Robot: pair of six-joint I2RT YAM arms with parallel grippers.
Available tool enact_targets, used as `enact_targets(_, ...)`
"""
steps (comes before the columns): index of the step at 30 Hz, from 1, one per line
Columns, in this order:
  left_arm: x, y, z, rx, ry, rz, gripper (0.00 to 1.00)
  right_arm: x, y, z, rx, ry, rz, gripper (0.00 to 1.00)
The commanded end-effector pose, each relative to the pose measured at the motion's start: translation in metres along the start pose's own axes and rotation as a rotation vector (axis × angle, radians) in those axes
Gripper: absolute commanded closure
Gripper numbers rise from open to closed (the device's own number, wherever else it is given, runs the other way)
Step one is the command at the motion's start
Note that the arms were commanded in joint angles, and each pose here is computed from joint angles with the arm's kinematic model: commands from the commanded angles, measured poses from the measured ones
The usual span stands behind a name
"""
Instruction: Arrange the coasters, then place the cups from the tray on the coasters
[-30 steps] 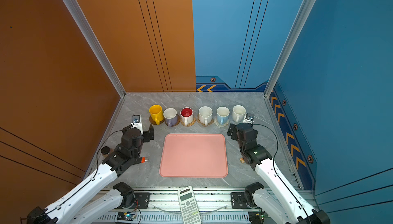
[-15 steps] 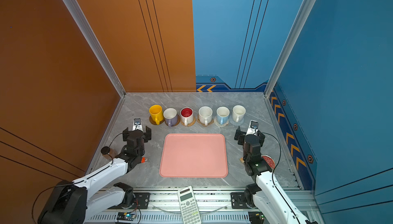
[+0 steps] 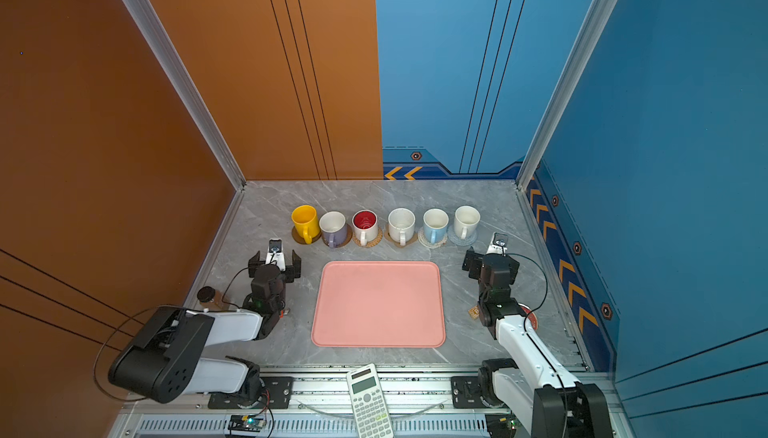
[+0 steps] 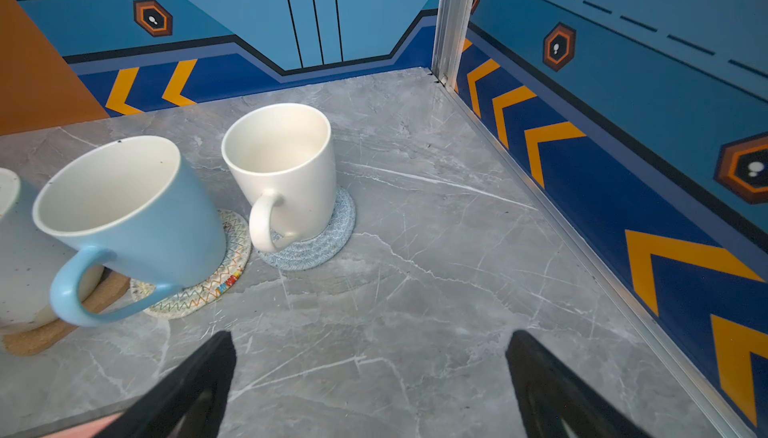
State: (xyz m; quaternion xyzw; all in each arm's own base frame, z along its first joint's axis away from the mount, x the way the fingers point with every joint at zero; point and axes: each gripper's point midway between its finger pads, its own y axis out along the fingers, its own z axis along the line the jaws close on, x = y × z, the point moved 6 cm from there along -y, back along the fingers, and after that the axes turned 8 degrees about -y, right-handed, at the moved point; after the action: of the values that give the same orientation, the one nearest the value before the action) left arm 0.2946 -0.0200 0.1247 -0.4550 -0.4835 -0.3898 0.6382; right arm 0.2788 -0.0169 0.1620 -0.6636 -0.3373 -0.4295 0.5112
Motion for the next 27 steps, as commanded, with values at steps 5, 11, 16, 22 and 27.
enact_targets(5,0.004,0.002,0.0,-0.017,-0.039,-0.112,0.02,0.009,0.027,-0.006,-0.073,0.075,-0.059,0.0)
enact_targets(11,0.0,0.002,0.001,-0.069,-0.053,-0.113,0.02,0.001,0.049,0.004,-0.021,0.033,-0.02,0.0)
enact_targets(16,-0.008,0.007,-0.004,-0.158,-0.045,-0.085,0.02,-0.002,0.057,0.009,0.004,-0.009,-0.045,0.0)
enact_targets(22,-0.007,0.011,-0.003,-0.155,-0.052,-0.084,0.02,-0.016,0.068,0.023,0.105,-0.044,-0.073,0.0)
enact_targets(27,-0.005,0.016,0.006,-0.048,-0.085,-0.076,0.02,-0.022,0.067,0.022,0.101,-0.038,-0.096,0.0)
